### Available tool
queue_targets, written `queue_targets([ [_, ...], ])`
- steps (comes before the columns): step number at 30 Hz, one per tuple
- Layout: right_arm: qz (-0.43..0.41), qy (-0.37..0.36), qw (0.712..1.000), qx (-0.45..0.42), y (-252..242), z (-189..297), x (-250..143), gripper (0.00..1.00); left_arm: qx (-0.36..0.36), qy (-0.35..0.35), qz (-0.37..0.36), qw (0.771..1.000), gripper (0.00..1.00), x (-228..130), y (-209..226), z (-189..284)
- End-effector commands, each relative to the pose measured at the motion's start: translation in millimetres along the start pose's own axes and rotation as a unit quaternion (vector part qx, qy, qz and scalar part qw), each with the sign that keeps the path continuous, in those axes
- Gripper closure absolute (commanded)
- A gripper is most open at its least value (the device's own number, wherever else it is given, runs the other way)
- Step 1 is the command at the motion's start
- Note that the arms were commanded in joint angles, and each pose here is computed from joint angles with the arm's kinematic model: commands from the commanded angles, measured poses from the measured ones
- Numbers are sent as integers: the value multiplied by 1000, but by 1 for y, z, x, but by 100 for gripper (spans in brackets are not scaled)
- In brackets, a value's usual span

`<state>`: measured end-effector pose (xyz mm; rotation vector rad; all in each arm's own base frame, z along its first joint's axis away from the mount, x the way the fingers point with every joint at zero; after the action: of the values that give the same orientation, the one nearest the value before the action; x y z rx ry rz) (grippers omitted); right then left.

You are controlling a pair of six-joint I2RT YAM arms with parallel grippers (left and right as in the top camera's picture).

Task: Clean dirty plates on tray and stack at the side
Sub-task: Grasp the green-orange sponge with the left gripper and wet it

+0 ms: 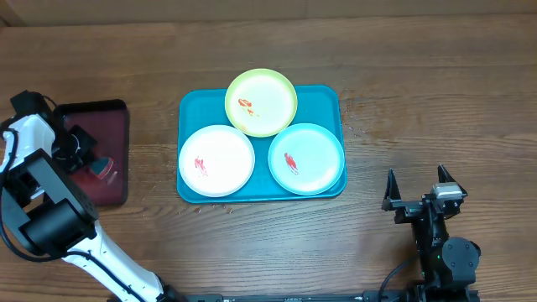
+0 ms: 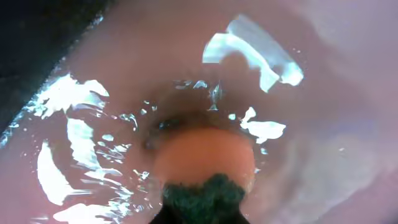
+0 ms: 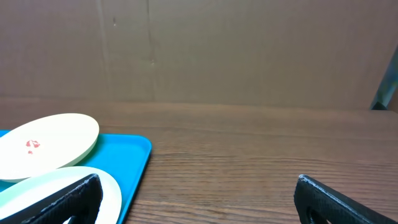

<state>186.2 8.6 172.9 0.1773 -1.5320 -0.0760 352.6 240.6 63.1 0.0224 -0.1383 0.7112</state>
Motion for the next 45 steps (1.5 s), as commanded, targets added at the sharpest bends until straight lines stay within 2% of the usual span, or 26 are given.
queue_targets([
  [1,3,-3,1000,-2,-1,0,-2,0,6,19,-18,1000,80,-3,-2,-10],
  [2,3,-3,1000,-2,-1,0,-2,0,-1,25,-17,1000,37,-5,-3,-10],
  [3,3,-3,1000,-2,-1,0,-2,0,-8,34,-17,999,0,-9,-4,-9],
  [7,3,-3,1000,-2,-1,0,-2,0,-42,75,-13,996,0,-23,-11,-7],
  [11,3,-3,1000,-2,-1,0,-2,0,-46,107,-11,993,0,-35,-12,-5],
  [13,3,-3,1000,-2,-1,0,-2,0,-45,115,-10,992,6,-38,-11,-5],
  [14,3,-3,1000,-2,-1,0,-2,0,-45,116,-10,992,13,-38,-11,-4],
  [16,3,-3,1000,-2,-1,0,-2,0,-45,116,-10,992,39,-38,-11,-4],
  [17,3,-3,1000,-2,-1,0,-2,0,-45,116,-10,992,65,-38,-11,-4],
  [19,3,-3,1000,-2,-1,0,-2,0,-45,113,-10,992,88,-37,-11,-5],
  [20,3,-3,1000,-2,-1,0,-2,0,-45,112,-10,993,96,-37,-11,-5],
  [22,3,-3,1000,-2,-1,0,-2,0,-45,106,-10,993,96,-35,-11,-5],
  [23,3,-3,1000,-2,-1,0,-2,0,-46,102,-11,994,96,-33,-12,-6],
  [24,3,-3,1000,-2,-1,0,-2,0,-47,96,-11,994,91,-31,-12,-6],
  [25,3,-3,1000,-2,-1,0,-2,0,-46,89,-12,995,61,-28,-12,-6],
  [26,3,-3,1000,-2,-1,0,-2,0,-42,81,-13,996,40,-25,-11,-7],
  [28,3,-3,1000,-2,-1,0,-2,0,-25,60,-15,998,26,-18,-8,-8],
  [29,3,-3,1000,-2,-1,0,-2,0,-13,52,-16,998,6,-15,-5,-9],
  [30,3,-3,1000,-2,-1,0,-2,0,0,44,-17,999,0,-12,-2,-9],
  [34,3,-3,1000,-2,-1,0,-2,0,22,24,-27,999,1,-5,3,-10],
  [36,3,-3,1000,-2,-1,0,-2,0,22,18,-34,999,11,-3,2,-10],
  [38,3,-3,1000,-2,-1,0,-2,0,22,16,-35,999,34,-2,2,-10],
  [40,3,-3,1000,-2,-1,0,-2,0,22,18,-35,999,64,-3,2,-10],
  [41,3,-3,1000,-2,-1,0,-2,0,24,18,-35,999,73,-3,3,-10],
  [43,3,-3,1000,-2,-1,0,-2,0,24,18,-35,999,78,-3,3,-10],
  [45,3,-3,1000,-2,-1,0,-2,0,24,18,-35,999,96,-3,3,-10],
])
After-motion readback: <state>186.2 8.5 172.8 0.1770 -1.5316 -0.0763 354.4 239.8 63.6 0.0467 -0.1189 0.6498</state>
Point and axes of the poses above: each gripper's point midway between its finger pads, its own z axis back along the fingers, its own y axis along the line the jaws close on, x = y × z, the point moved 6 cm from there along z, back along the fingers, and after that the axes turned 10 degrees about -z, right-handed, at the moved point
